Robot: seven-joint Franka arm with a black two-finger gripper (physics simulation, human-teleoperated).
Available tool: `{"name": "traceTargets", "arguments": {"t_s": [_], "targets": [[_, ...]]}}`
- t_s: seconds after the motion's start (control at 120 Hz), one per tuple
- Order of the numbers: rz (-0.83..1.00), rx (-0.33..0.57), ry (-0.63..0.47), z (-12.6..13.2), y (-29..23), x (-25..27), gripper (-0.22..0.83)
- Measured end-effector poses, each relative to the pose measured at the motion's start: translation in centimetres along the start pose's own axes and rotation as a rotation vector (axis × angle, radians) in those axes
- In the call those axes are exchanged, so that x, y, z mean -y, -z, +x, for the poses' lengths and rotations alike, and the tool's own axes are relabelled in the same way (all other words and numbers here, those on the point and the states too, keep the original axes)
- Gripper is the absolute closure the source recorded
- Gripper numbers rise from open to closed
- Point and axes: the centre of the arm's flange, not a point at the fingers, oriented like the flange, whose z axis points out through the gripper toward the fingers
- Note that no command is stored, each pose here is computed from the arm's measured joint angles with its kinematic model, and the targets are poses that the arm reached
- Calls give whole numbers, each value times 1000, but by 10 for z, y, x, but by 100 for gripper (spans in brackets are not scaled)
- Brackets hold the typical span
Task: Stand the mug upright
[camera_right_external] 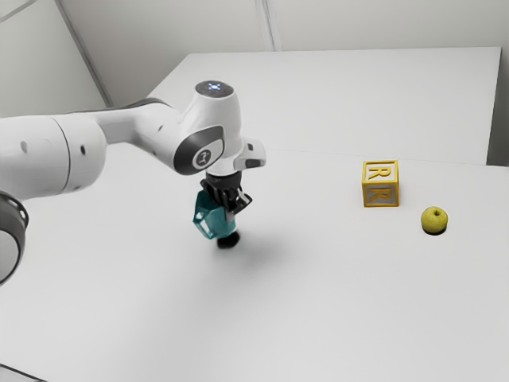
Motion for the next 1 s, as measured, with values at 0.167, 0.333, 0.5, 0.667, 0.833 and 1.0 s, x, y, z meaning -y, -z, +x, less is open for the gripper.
{"name": "traceTargets", "arguments": {"t_s": [0.167, 0.333, 0.5, 0.667, 0.833, 1.0], "targets": [[-23, 32, 48, -1, -13, -4, 78], [-32, 43, 81, 0, -18, -6, 78], [-33, 55, 102, 2, -27, -8, 78], [-44, 57, 124, 4, -30, -10, 77], [-53, 62, 137, 4, -33, -11, 68], [-65, 58, 150, 4, -30, -11, 50]]}}
